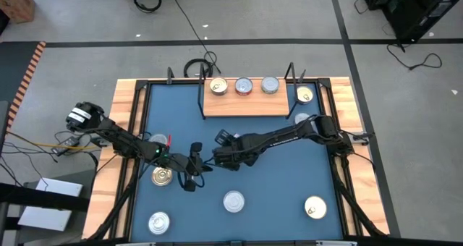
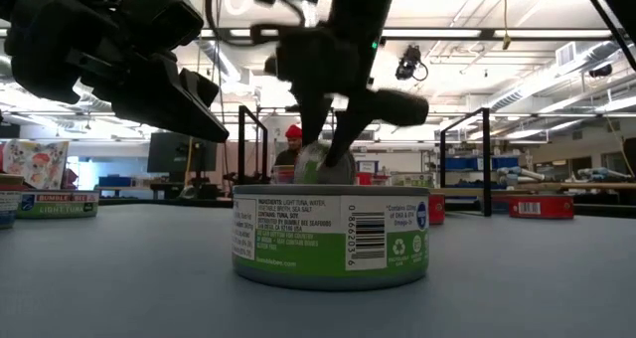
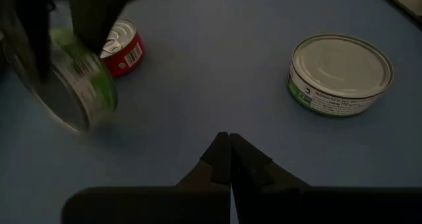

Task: Stack canned seafood by type on shelf
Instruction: Stack the green tuna can on top of the other green tuna can on the shelf

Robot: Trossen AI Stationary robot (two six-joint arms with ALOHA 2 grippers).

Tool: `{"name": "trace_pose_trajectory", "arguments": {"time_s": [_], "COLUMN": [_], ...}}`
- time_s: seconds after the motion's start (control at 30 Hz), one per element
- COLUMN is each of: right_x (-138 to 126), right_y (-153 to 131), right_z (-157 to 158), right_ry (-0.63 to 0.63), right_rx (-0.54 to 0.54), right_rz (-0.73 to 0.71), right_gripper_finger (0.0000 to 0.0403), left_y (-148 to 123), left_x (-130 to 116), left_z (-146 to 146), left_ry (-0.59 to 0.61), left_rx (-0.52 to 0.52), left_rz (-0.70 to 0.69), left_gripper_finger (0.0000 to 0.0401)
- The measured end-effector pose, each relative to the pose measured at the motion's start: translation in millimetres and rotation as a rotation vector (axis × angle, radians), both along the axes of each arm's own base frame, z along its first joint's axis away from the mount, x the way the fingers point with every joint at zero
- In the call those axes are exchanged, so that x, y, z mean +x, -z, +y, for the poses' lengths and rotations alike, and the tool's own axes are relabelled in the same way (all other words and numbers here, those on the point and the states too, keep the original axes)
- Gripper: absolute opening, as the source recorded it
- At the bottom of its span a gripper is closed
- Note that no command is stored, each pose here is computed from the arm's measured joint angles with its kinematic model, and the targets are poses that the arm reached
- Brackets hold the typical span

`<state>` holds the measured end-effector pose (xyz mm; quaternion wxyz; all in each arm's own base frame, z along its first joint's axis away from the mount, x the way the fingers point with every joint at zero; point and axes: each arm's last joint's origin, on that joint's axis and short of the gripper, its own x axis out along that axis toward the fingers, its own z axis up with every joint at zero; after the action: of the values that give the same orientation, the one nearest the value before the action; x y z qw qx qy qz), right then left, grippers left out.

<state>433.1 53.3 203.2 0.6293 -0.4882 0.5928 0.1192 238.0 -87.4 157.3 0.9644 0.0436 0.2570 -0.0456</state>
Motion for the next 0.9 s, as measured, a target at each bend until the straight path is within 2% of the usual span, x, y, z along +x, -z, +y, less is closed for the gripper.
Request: {"name": "trace_pose_trajectory", "arguments": {"time_s": [0.17,0.33,0.5,0.6,0.73,0.9], "right_x": [-8.6,-28.3,-53.1,-66.5,-83.1,-103.7], "right_y": [-30.2,-67.3,-99.3,-117.3,-121.8,-103.8], "right_z": [2.5,-1.3,-17.6,-30.8,-50.8,-84.2], "right_ry": [0.150,0.322,0.463,0.541,0.598,0.669], "right_rx": [-0.047,-0.147,-0.261,-0.285,-0.306,-0.319], "right_rz": [-0.163,-0.320,-0.410,-0.468,-0.504,-0.552], "right_gripper_finger": [0.0150,0.0150,0.0149,0.0149,0.0149,0.0148], "left_y": [-0.3,-2.4,-4.8,-5.4,-5.2,-5.1], "left_x": [0.1,1.4,2.6,2.8,2.8,2.7], "left_z": [0.0,0.2,-0.3,-0.4,-0.3,-0.3], "left_ry": [-0.001,-0.007,0.003,0.004,0.004,0.005], "left_rx": [0.007,0.029,0.038,0.037,0.038,0.039], "left_rz": [-0.005,-0.033,-0.061,-0.066,-0.065,-0.064], "left_gripper_finger": [0.0001,0.0001,0.0001,0.0001,0.0001,0.0001]}}
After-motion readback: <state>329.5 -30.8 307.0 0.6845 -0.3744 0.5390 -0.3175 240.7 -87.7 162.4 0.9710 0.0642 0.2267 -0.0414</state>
